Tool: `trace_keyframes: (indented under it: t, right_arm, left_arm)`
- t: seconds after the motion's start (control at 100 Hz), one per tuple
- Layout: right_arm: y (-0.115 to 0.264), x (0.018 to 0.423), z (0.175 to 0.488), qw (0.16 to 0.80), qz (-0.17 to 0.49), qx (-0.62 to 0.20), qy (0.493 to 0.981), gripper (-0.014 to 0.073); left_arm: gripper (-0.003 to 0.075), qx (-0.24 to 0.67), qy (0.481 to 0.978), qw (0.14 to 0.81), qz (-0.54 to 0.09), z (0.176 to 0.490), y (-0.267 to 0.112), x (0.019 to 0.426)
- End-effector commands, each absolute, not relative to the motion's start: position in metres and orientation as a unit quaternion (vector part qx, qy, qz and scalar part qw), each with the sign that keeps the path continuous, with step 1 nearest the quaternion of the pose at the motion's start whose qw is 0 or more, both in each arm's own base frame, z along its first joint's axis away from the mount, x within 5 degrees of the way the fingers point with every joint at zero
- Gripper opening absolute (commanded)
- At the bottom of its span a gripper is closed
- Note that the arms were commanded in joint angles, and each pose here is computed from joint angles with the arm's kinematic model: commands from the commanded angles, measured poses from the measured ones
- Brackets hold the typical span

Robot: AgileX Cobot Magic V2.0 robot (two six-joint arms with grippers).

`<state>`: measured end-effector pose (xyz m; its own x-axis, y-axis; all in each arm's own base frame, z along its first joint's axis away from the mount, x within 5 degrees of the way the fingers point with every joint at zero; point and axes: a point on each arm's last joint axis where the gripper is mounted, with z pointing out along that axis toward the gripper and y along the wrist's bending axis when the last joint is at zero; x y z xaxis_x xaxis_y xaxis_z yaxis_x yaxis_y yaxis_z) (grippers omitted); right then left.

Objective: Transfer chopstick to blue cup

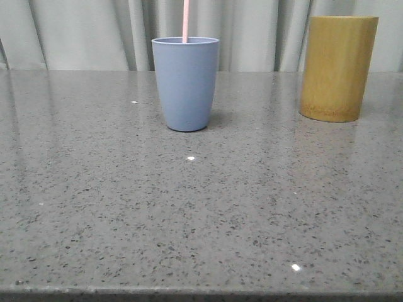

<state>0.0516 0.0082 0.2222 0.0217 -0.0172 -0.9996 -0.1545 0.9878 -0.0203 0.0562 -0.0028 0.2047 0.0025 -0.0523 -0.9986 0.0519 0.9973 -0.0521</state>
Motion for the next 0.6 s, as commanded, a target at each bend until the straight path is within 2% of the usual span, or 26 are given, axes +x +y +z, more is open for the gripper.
trace_keyframes:
  t: [0.0, 0.25, 0.59]
  right_arm:
    - [0.007, 0.049, 0.232, 0.759, 0.043, -0.059, 0.647, -0.0068]
    - [0.008, 0.054, 0.213, 0.766, 0.043, -0.058, 0.639, -0.0068]
    - [0.008, 0.054, 0.213, 0.764, 0.043, -0.059, 0.642, -0.0068]
  left_arm:
    - [-0.0019, -0.003, 0.665, 0.746, -0.041, 0.212, -0.003, 0.053]
    - [-0.0019, -0.003, 0.665, 0.746, -0.041, 0.212, -0.003, 0.053]
    - [-0.0019, -0.003, 0.665, 0.746, -0.041, 0.212, -0.003, 0.053]
